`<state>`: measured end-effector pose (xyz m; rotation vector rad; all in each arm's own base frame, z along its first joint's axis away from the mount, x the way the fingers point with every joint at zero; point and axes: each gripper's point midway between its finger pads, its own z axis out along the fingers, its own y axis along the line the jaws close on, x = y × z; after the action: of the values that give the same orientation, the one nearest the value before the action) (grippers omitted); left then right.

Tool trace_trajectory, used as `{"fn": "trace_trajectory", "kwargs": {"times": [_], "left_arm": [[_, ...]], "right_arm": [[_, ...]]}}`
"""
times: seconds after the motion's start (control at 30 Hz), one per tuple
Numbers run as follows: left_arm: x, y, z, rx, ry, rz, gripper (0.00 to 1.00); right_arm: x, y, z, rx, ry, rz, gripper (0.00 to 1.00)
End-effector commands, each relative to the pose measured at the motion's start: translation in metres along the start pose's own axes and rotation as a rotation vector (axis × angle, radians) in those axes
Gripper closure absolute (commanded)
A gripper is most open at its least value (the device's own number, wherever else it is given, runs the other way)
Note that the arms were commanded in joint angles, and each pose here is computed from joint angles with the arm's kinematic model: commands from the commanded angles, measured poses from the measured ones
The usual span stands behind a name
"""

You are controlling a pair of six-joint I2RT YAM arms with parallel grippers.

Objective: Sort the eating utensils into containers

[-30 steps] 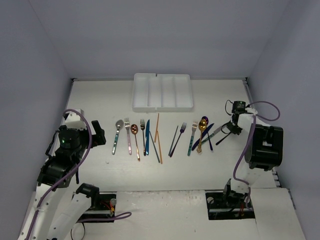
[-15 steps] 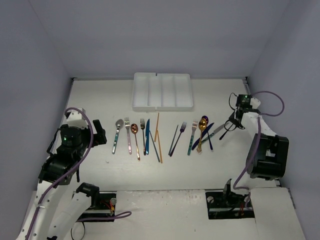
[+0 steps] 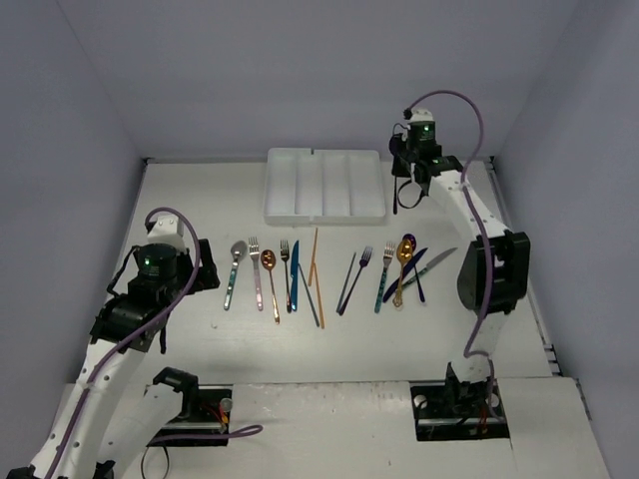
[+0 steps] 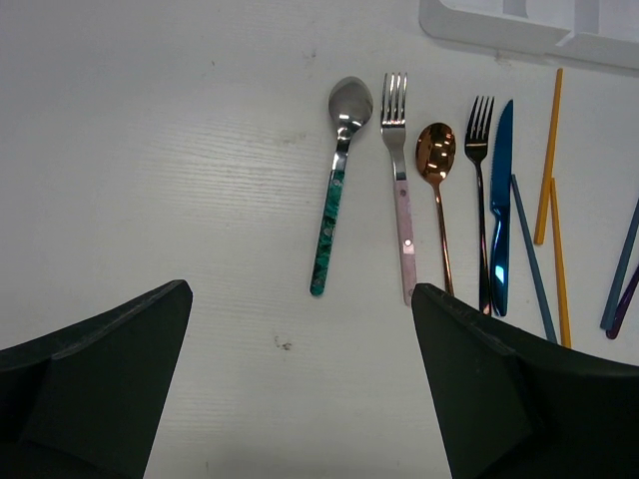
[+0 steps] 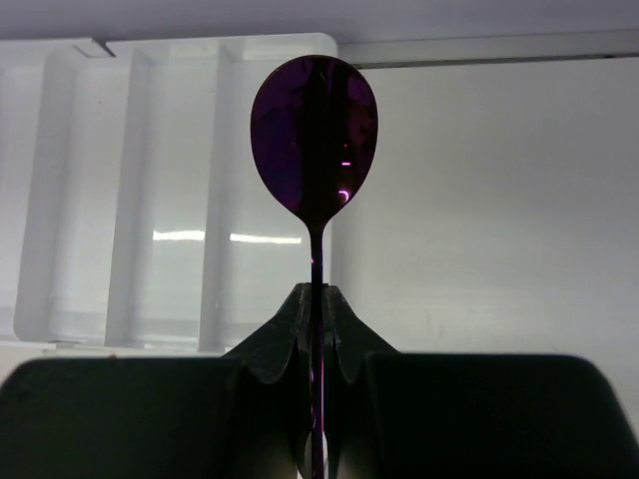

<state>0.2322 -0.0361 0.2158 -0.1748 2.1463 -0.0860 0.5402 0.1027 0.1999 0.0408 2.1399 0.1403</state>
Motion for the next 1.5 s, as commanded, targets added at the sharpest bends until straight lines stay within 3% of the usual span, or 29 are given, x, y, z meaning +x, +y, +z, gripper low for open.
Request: {"fn": "trace_trajectory", "kwargs": {"times": [0.0,0.17,0.4,0.5,0.67,0.7,0.87,1.0,1.17,1.3,1.47], "left_arm": [[-0.006,-0.005,-0.007,0.012,0.009,-0.026,0.08],[0.004,-0.001,-0.014,0.002,0.057,-0.028,0.08],[0.009,-0.005,-0.024,0.025,0.074,-0.069,0.08],[0.012,-0.005,-0.026,0.027,0.084,-0.085,0.08],[0.014,-0.006,-0.028,0.035,0.085,-0.099,0.08],[0.013,-0.006,-0.028,0.035,0.082,-0.100,0.08],[0.008,-0.006,-0.026,0.025,0.081,-0.093,0.08],[-0.006,-0.006,-0.024,0.008,0.073,-0.072,0.08],[-0.022,-0.006,-0.020,-0.020,0.064,-0.039,0.08],[-0.034,-0.009,-0.016,-0.024,0.065,-0.013,0.08],[-0.037,-0.014,-0.011,-0.017,0.080,-0.009,0.08]], "right_arm": [[-0.015,0.034,0.038,-0.131,-0.026,-0.111,1.00],[-0.009,0.066,0.081,-0.189,-0.032,-0.148,1.00],[-0.011,0.081,0.128,-0.186,-0.073,-0.061,0.99],[-0.005,0.080,0.143,-0.173,-0.073,-0.026,0.89],[0.007,0.074,0.150,-0.141,-0.054,-0.011,0.59],[0.002,0.073,0.145,-0.136,-0.061,-0.012,0.55],[-0.029,0.061,0.105,-0.078,-0.114,-0.037,0.52],[-0.034,0.020,0.043,0.111,-0.131,-0.002,0.52],[0.011,-0.016,-0.026,0.207,-0.063,0.043,0.52],[0.101,-0.035,-0.058,0.239,0.103,0.096,0.52],[0.163,-0.042,-0.094,0.231,0.196,0.181,0.53]]}}
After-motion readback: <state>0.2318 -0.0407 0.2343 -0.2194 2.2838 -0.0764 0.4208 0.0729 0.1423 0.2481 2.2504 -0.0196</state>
